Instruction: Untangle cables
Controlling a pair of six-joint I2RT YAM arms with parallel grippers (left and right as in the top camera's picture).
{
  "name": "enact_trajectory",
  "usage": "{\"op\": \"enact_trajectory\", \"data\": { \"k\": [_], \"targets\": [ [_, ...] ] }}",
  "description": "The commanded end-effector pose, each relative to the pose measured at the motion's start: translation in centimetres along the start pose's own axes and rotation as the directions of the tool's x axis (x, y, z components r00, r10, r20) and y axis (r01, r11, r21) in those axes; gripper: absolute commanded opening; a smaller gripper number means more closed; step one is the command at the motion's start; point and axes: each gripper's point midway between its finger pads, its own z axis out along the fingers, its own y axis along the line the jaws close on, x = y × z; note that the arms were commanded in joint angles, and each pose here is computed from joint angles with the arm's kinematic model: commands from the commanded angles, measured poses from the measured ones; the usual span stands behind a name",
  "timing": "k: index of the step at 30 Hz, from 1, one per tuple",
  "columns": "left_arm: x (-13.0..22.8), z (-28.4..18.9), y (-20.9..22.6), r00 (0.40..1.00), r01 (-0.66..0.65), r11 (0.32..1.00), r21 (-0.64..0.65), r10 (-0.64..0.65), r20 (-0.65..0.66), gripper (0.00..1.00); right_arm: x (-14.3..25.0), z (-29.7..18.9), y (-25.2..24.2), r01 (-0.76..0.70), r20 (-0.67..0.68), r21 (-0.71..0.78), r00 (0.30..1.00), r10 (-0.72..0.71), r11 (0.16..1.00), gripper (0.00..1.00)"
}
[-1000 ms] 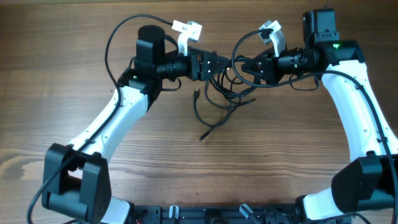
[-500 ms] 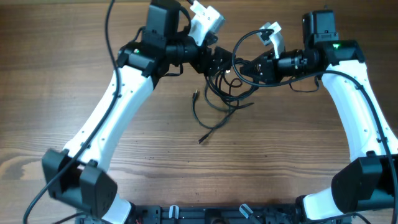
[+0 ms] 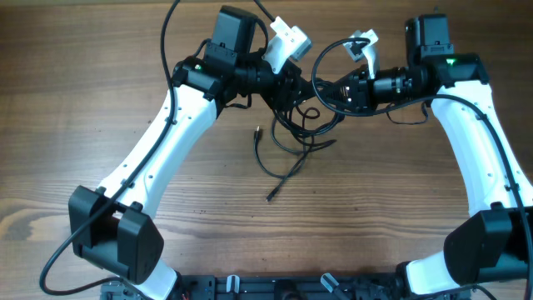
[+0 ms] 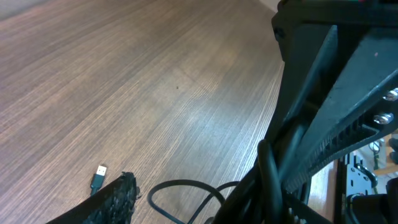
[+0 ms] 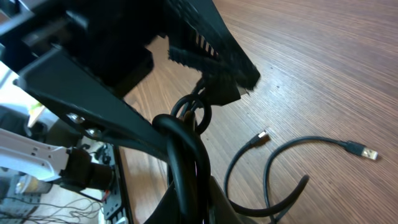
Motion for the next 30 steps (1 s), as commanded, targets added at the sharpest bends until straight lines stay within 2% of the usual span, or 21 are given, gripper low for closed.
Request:
{"op": "enact_trajectory", "data": {
  "k": [1,4,5,7,8,9,10,11,12,13,16,20,22,24,25,26,28,30],
  "targets": [
    [0.3,0.7,0.1,1.000,-0.009,1.000,0.012,0.009,-0.009,0.43,-0.8,-0.2,1.6,0.029,0.040,-0.075,0.999,-0.027,0.997,0.04],
    [0.1,0.9,-0.2,1.000,-0.014,1.000,0.017,0.015,-0.006,0.11,-0.8,-0.2,1.4,0.008,0.037,-0.069,0.999,-0.005,0.998,0.04],
    [0.0,1.0,-0.3,1.000,-0.016,1.000,0.018,0.016,-0.004,0.04,-0.8,-0.2,1.3,0.003,0.037,-0.063,0.999,0.000,0.998,0.05],
    [-0.4,1.0,-0.2,1.000,0.025,1.000,0.015,-0.025,0.010,0.04,-0.8,-0.1,0.2,-0.052,0.027,-0.006,0.998,0.052,0.999,0.27],
    [-0.6,1.0,-0.1,0.999,0.047,0.999,0.013,-0.047,0.017,0.04,-0.8,-0.1,-0.6,-0.093,0.024,0.037,0.995,0.092,0.995,0.42],
    [-0.8,0.9,0.3,0.996,0.084,0.996,-0.008,-0.084,0.027,0.04,-0.8,-0.3,-2.0,-0.162,0.025,0.115,0.987,0.160,0.980,0.58],
    [-1.0,0.8,1.6,0.987,0.160,0.984,-0.078,-0.157,0.041,0.04,-0.6,-0.6,-3.7,-0.241,0.039,0.213,0.970,0.238,0.947,0.70],
    [-0.9,0.7,3.0,0.972,0.233,0.960,-0.156,-0.226,0.060,0.04,-0.4,-0.9,-5.0,-0.295,0.058,0.281,0.955,0.290,0.913,0.76],
    [-0.8,0.4,4.3,0.955,0.298,0.928,-0.224,-0.286,0.084,0.04,-0.2,-1.3,-6.3,-0.351,0.086,0.356,0.935,0.343,0.866,0.78],
    [-0.5,-0.2,6.1,0.919,0.394,0.862,-0.319,-0.371,0.133,0.04,0.1,-1.9,-7.6,-0.403,0.122,0.425,0.913,0.390,0.811,0.80],
    [0.4,-1.8,9.4,0.790,0.610,0.650,-0.453,-0.537,0.295,0.04,0.4,-2.8,-9.1,-0.481,0.191,0.497,0.873,0.450,0.722,0.81],
    [0.4,-2.0,9.7,0.642,0.765,0.515,-0.388,-0.655,0.397,0.04,-0.1,-2.7,-9.0,-0.497,0.210,0.477,0.865,0.455,0.725,0.81],
    [0.4,-2.0,9.7,0.476,0.878,0.372,-0.302,-0.744,0.469,0.04,-1.1,-1.6,-6.9,-0.458,0.168,0.356,0.889,0.426,0.815,0.80],
    [0.4,-2.0,9.7,0.317,0.947,0.238,-0.216,-0.797,0.514,0.04,-1.6,-1.0,-5.3,-0.441,0.143,0.262,0.897,0.418,0.858,0.78],
    [0.4,-2.0,9.7,0.193,0.980,0.133,-0.148,-0.821,0.537,0.04,-1.9,-0.7,-4.3,-0.440,0.132,0.201,0.897,0.421,0.875,0.76],
    [0.4,-2.0,9.7,0.107,0.993,0.061,-0.101,-0.830,0.547,0.04,-2.0,-0.6,-3.8,-0.441,0.127,0.172,0.897,0.424,0.881,0.75],
    [0.4,-1.9,9.5,-0.007,0.999,-0.033,-0.038,-0.833,0.553,0.04,-2.1,-0.5,-3.6,-0.486,0.133,0.153,0.873,0.469,0.861,0.69],
    [0.3,-1.8,9.4,-0.052,0.997,-0.071,-0.013,-0.832,0.552,0.04,-2.1,-0.5,-3.5,-0.517,0.137,0.148,0.855,0.500,0.843,0.62]
  ]
}}
